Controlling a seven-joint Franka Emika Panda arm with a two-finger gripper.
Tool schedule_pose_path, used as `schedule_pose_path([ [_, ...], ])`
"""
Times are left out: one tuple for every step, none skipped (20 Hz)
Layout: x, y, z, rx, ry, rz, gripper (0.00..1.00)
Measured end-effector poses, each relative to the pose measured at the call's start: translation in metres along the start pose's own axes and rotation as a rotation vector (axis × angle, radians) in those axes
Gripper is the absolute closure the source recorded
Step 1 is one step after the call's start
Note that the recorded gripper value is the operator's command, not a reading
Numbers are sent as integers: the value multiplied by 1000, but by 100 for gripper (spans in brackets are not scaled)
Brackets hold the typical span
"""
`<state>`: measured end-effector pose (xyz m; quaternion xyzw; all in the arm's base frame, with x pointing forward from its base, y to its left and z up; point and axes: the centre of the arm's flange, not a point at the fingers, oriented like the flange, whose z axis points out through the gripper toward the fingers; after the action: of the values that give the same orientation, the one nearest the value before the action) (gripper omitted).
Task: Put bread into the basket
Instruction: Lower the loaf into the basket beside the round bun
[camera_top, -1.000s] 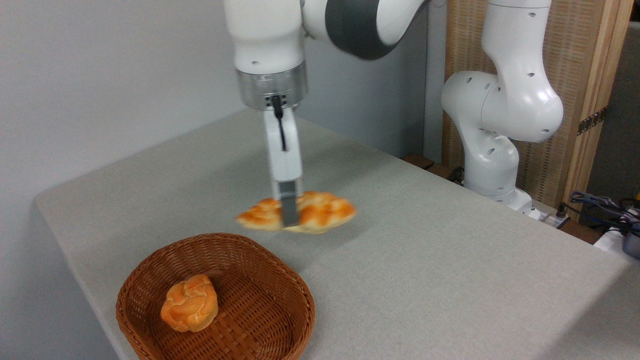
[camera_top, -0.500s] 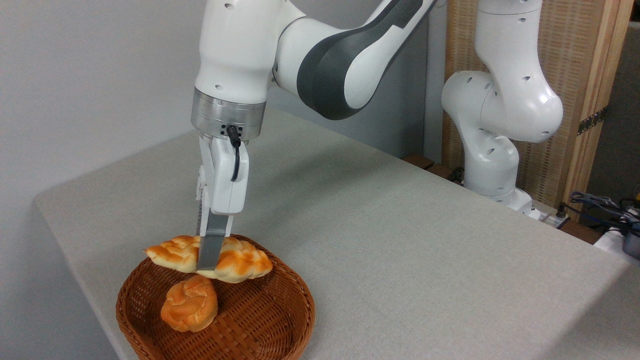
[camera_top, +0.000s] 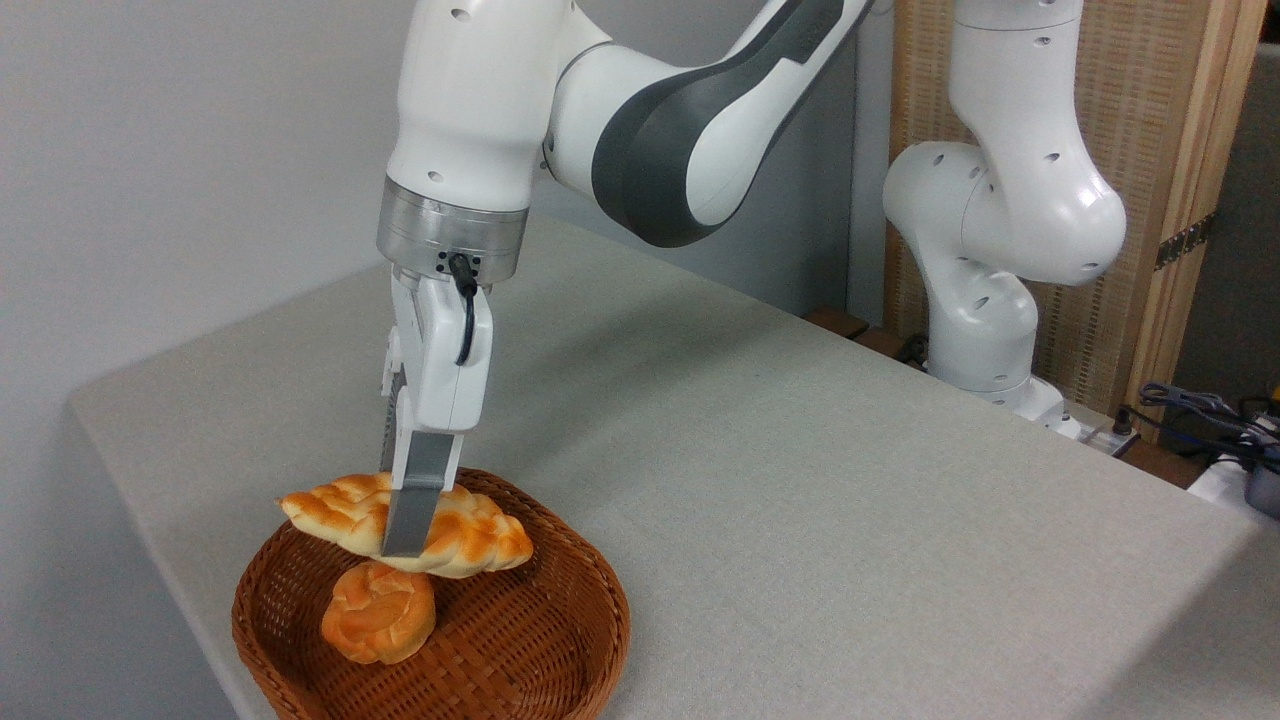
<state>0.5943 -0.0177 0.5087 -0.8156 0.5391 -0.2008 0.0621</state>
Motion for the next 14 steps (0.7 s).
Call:
schedule_pose_path([
  [0,0,-1,2,1,0,0],
  [1,-1,-2,4,2,-1,0],
  [1,-2,-3,6,3,-5,0],
  [0,-2,-4,5,3,-16,0],
  [0,-3,-4,4,5,-26,0],
  [1,-3,-6,-2,13,-49,0],
  [2,-4,-7,-4,18,-60,0],
  [3,-5,-10,-9,23,-79,0],
  [3,-6,-12,-11,24,-87,0],
  [4,-7,-15,-11,25,-96,0],
  [4,-8,-16,-11,26,-99,0],
  [4,-9,-18,-10,28,-102,0],
  [4,-10,-19,-8,29,-104,0],
  [4,-11,-19,-8,29,-104,0],
])
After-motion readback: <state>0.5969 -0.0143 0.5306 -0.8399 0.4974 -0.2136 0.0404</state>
